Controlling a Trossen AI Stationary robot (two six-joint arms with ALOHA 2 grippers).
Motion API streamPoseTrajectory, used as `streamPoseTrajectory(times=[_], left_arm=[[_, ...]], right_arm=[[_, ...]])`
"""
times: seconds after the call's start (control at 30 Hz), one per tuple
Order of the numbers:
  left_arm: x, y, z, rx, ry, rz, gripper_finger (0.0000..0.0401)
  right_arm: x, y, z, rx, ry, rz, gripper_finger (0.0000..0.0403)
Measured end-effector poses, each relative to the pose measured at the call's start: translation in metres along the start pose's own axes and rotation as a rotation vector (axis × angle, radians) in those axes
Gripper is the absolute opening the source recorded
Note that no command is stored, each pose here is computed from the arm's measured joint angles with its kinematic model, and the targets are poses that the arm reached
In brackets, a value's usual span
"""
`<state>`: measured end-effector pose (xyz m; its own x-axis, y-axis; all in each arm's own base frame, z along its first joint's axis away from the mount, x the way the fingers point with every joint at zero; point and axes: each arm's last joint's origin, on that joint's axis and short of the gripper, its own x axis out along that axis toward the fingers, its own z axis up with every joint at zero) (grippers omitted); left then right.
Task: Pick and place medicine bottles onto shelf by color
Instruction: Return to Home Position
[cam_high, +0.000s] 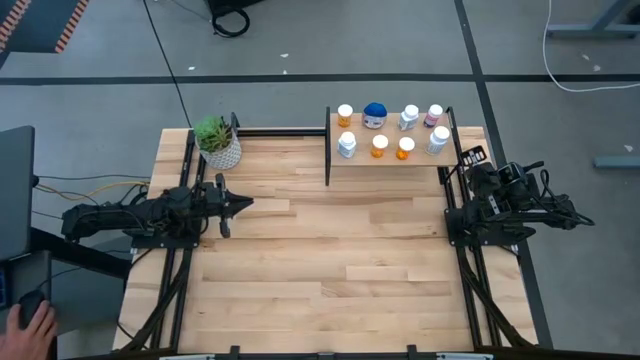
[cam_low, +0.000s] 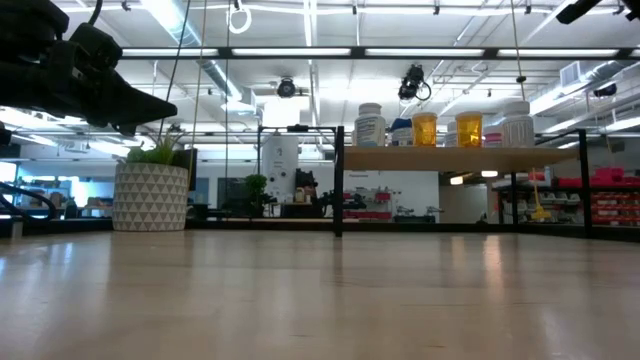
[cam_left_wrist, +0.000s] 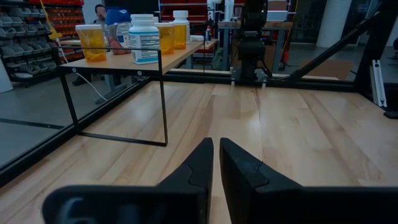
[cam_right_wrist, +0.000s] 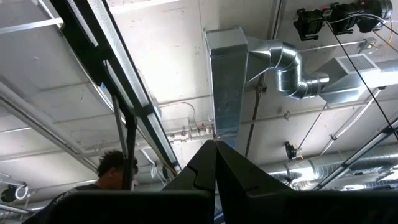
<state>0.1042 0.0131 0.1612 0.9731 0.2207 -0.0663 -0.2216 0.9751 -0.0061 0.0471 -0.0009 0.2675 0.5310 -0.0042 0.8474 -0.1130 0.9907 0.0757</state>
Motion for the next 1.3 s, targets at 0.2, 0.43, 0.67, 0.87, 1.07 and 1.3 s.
streamPoseTrajectory(times=[0.2,0.43,0.67,0.87,1.07,1.3], left_arm=[[0.0,0.0,0.0,0.0,0.0,0.0,0.0028],[0.0,0.0,0.0,0.0,0.0,0.0,0.0039],[0.0,0.0,-0.0001,0.0,0.0,0.0,0.0036],[0.0,0.0,0.0,0.0,0.0,0.0,0.003],[0.0,0.0,0.0,0.0,0.0,0.0,0.0039],[0.0,0.0,-0.0001,0.0,0.0,0.0,0.0035]], right_arm=[[0.0,0.0,-0.0001,0.0,0.0,0.0,0.0013],[0.0,0.0,0.0,0.0,0.0,0.0,0.0013],[0.0,0.0,0.0,0.0,0.0,0.0,0.0013],[0.0,0.0,0.0,0.0,0.0,0.0,0.0013],[0.0,0.0,-0.0001,0.0,0.0,0.0,0.0013],[0.0,0.0,0.0,0.0,0.0,0.0,0.0013]])
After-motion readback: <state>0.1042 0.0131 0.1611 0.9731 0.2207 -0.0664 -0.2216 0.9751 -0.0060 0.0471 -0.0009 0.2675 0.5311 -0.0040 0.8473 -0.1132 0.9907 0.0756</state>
